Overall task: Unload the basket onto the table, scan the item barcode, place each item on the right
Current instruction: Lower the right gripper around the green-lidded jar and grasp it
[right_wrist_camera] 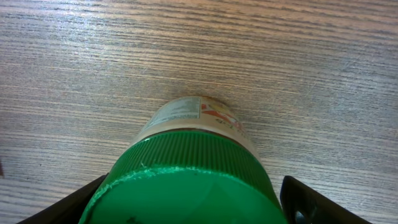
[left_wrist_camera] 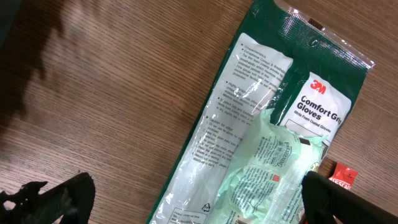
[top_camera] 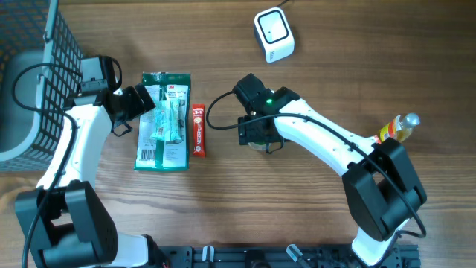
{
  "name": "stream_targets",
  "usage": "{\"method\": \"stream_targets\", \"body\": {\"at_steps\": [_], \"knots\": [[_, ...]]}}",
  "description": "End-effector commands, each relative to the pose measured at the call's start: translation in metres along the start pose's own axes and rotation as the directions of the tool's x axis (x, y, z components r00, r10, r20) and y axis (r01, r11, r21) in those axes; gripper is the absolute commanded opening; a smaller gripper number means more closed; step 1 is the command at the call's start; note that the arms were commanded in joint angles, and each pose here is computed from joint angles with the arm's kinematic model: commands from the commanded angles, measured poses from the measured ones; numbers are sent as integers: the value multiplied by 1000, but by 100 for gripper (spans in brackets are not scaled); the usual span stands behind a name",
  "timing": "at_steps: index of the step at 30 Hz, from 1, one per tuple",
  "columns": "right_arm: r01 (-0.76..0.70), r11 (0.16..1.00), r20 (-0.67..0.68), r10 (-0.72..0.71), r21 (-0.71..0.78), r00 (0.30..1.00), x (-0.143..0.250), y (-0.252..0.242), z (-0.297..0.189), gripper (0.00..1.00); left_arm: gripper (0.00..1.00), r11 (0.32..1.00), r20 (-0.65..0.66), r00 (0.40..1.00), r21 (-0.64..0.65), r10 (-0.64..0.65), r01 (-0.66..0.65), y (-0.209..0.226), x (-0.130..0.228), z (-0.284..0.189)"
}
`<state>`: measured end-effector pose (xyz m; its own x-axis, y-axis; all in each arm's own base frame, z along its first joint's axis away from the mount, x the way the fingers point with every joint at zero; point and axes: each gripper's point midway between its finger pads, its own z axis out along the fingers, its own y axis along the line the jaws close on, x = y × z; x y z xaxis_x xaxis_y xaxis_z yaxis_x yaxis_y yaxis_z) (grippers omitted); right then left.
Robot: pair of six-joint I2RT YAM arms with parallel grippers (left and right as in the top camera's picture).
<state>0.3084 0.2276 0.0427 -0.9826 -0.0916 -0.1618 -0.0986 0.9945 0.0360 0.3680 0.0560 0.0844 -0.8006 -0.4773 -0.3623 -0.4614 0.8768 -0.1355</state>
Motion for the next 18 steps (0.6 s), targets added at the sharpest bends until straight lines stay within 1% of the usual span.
{"method": "stream_targets", "body": {"at_steps": [1,18], "knots": [[-24,1000,-3,23,-13,1000,-4,4,0,86,100,1000,28,1000,17,-9,8,-3,-7,-8],[-15,1000,-51,16,18,999,2,2,31,84,100,1000,28,1000,17,-9,8,-3,-7,-8]]}}
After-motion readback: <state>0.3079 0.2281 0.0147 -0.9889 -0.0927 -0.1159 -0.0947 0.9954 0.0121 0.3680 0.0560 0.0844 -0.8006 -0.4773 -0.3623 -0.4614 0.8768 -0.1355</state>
